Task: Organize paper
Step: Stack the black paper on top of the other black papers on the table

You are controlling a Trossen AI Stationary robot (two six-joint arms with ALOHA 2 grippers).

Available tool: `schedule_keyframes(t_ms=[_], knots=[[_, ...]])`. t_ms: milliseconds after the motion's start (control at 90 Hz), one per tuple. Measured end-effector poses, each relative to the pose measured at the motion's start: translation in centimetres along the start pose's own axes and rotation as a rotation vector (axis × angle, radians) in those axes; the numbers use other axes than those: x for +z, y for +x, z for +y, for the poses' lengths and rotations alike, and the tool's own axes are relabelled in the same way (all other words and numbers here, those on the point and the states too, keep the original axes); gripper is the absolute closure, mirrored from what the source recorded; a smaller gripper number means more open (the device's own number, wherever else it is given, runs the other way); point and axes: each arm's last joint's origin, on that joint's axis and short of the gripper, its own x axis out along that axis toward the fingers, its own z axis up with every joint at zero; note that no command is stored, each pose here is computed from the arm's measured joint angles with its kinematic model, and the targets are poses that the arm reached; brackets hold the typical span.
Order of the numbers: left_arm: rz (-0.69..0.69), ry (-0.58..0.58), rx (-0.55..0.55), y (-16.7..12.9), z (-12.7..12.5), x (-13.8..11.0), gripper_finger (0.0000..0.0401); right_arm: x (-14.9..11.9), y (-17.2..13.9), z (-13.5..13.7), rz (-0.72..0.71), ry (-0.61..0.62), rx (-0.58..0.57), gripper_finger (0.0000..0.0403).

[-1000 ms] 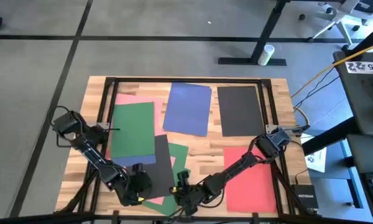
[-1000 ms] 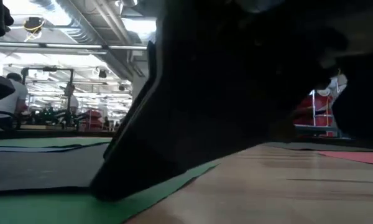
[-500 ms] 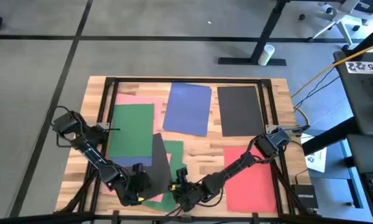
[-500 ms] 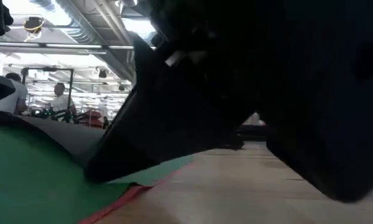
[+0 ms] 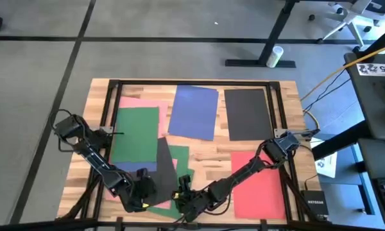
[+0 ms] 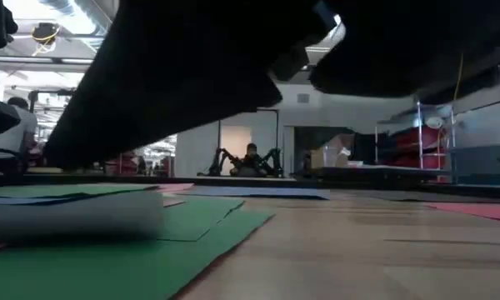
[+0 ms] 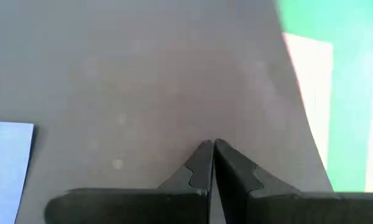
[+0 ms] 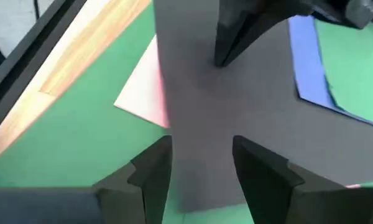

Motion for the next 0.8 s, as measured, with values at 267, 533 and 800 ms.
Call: schedule_keyframes(t_ms=[267, 533, 800], knots=[[0.001, 0.001, -0.002, 0.0, 0.0, -0.1, 0.0401, -0.4, 0.0, 0.0, 0.035, -0.036, 0.008, 0.0242], [0.001, 0.005, -0.004, -0.1, -0.1, -0.2, 0.0401, -1.8, -0.1, 0.9, 0.146, -0.099, 0.067, 0.0242], [0.001, 0.010, -0.007, -0.1, -0.2, -0.2, 0.0401, -2.1, 0.8, 0.3, 0.153, -0.088, 0.040, 0.0243]])
